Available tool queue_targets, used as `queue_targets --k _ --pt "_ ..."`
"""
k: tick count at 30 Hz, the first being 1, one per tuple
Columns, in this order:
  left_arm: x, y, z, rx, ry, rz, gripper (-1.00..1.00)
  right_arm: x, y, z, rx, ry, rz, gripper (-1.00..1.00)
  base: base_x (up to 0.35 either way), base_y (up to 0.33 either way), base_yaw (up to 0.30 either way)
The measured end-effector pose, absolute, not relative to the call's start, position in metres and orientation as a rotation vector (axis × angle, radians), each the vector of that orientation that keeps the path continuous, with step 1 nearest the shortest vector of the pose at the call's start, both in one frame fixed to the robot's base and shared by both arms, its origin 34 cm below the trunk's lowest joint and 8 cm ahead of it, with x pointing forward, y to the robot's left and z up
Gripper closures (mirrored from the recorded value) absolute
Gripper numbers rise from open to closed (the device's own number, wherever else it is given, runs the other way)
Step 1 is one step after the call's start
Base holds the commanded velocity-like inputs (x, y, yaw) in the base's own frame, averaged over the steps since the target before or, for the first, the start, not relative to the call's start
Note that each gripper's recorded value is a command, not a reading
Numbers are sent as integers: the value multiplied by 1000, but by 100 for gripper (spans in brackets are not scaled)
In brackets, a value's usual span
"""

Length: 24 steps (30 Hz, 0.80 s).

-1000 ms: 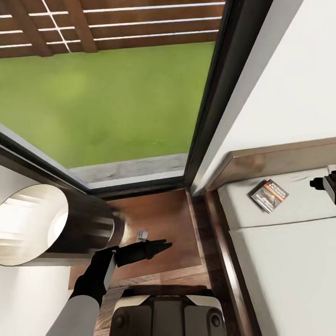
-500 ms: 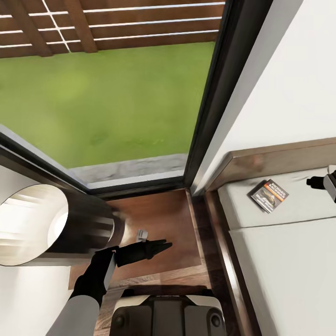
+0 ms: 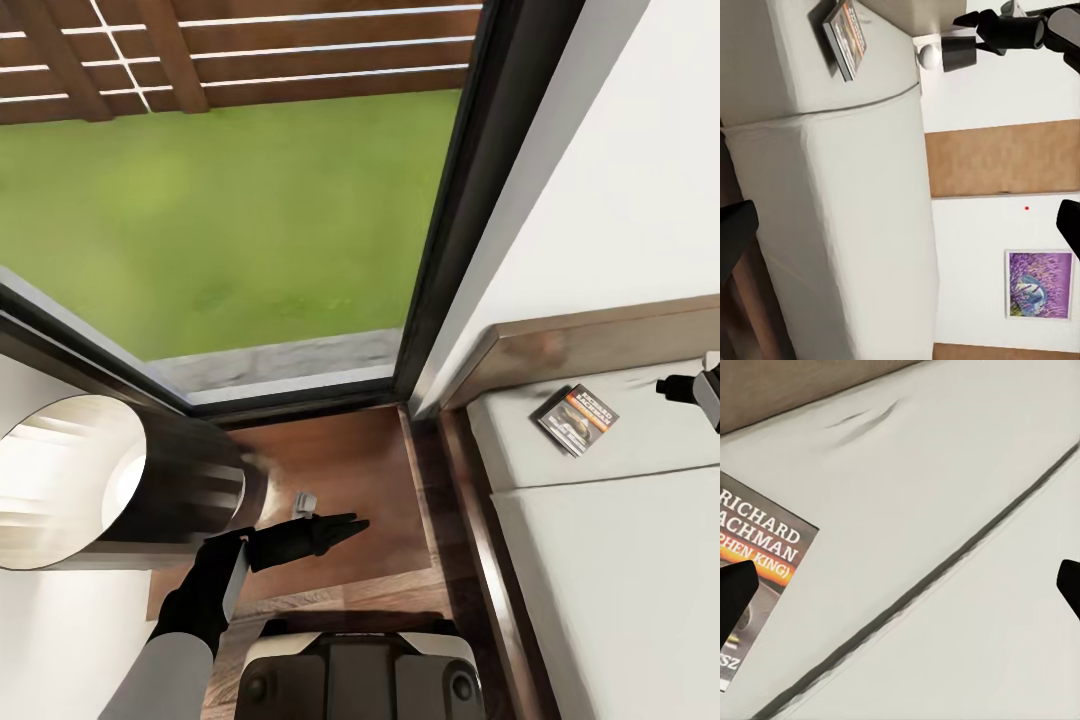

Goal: In the bedroom, move the book from the bed onto either nightstand, and place the two sandals side by side next to the bed.

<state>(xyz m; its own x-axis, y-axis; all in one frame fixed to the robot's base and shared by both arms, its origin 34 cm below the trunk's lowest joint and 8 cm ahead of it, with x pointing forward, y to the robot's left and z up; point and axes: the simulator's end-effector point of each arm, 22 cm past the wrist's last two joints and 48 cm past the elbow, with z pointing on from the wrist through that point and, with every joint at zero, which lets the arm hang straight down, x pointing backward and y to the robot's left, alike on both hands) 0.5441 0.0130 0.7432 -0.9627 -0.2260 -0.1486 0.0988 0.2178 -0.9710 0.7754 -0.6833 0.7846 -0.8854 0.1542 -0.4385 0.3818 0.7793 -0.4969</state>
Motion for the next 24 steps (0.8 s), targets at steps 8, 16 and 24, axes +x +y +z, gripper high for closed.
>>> queue_targets --k 8,16,24 --pt "547 13 739 -120 2236 -1813 -100 779 -684 782 406 2591 -839 -100 0 0 0" --pt "550 13 734 -120 2236 -1813 -100 785 -684 779 402 2581 -842 -100 0 0 0" --pt "553 13 728 -120 2236 -1813 -100 788 -685 774 399 2580 -845 -100 0 0 0"
